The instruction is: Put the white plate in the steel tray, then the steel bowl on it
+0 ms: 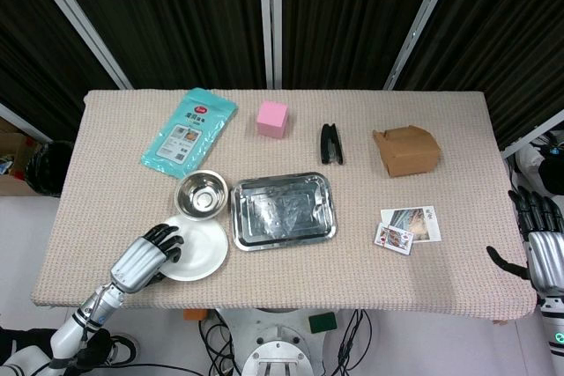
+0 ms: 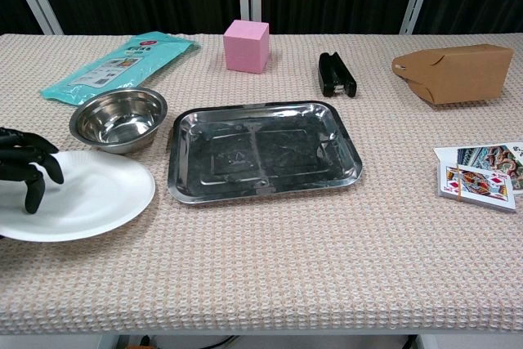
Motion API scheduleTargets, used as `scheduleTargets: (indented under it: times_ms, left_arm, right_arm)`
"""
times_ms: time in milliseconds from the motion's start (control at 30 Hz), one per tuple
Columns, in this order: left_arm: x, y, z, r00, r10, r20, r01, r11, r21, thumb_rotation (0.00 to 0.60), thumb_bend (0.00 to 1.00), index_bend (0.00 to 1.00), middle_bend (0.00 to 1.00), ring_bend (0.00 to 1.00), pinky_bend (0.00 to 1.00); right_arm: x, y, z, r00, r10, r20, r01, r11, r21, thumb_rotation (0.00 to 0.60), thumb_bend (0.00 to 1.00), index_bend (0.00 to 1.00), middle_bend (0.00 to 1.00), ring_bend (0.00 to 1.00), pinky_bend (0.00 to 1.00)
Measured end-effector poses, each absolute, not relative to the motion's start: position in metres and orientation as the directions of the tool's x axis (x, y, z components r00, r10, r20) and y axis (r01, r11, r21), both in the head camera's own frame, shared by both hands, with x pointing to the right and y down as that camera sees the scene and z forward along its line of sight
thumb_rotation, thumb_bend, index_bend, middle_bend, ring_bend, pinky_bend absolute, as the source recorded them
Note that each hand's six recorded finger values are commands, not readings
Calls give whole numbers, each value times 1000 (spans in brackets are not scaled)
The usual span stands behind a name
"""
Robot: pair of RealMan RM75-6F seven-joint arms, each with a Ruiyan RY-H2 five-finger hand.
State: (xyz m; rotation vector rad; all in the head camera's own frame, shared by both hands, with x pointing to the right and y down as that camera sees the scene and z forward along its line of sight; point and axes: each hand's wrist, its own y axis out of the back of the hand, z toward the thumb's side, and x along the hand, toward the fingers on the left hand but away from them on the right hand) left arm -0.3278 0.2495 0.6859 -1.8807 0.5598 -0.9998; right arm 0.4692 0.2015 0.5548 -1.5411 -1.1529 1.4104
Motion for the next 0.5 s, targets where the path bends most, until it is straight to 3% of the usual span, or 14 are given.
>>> scheduleTargets:
  times_ms: [500]
  left_arm:
    - [-334, 253, 684, 564, -715, 413, 9, -495, -869, 600, 385, 569, 350, 194, 228]
  right_arm:
    - [466, 202, 556, 0, 944, -331, 128, -328, -936, 600, 176, 0, 0, 0, 0]
